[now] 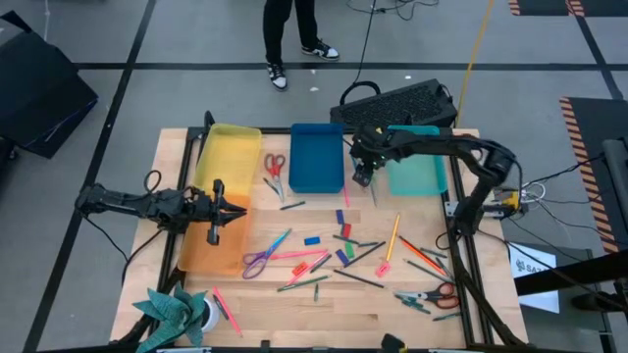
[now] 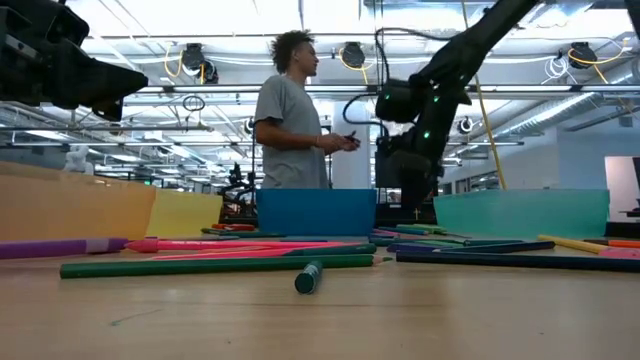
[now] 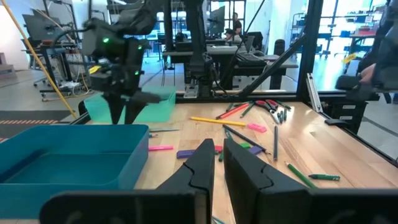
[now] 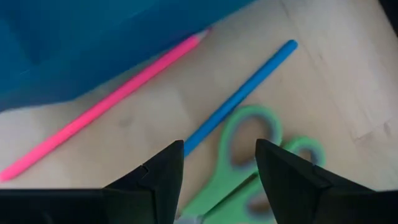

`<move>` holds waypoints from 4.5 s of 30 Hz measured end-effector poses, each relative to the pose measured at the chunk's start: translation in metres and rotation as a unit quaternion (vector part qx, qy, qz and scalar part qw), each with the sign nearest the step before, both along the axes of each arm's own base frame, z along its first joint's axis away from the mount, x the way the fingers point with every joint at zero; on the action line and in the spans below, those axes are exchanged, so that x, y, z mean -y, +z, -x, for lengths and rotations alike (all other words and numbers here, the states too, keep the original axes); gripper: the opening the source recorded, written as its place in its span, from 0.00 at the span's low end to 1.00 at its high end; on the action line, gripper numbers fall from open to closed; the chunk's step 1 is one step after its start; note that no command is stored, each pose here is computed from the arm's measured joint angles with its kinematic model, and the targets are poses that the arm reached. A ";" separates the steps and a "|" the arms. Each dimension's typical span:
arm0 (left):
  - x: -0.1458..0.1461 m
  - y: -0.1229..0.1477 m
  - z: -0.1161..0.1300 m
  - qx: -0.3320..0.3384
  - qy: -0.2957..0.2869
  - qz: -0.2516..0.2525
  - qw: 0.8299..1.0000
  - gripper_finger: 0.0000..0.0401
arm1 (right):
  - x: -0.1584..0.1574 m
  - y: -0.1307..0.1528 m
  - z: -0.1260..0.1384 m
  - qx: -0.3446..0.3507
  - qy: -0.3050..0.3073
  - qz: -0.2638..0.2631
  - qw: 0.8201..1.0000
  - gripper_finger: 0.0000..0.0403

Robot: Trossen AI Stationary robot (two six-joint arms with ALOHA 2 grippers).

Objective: Sort crayons/erasers/pens/pencils in bins
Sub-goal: Put the green scissors into the light blue bin, then put the black scissors into the light blue bin

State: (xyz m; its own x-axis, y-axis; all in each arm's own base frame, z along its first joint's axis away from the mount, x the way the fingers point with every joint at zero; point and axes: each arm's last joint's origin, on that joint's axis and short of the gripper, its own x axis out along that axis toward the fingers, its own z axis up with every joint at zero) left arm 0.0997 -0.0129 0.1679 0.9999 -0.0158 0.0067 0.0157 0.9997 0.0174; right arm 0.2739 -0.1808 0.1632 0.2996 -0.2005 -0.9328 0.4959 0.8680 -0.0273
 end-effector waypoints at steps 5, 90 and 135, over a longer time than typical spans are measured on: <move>0.000 0.000 0.000 0.000 0.000 0.000 1.000 0.10 | 0.023 -0.005 0.000 -0.032 0.007 0.036 0.999 0.47; 0.000 0.000 0.000 0.000 0.000 0.000 1.000 0.10 | 0.093 0.029 0.118 -0.182 -0.034 0.020 0.982 0.08; 0.000 0.000 0.000 0.000 0.000 0.000 1.000 0.10 | -0.333 0.087 0.088 -0.168 0.212 0.007 0.963 0.38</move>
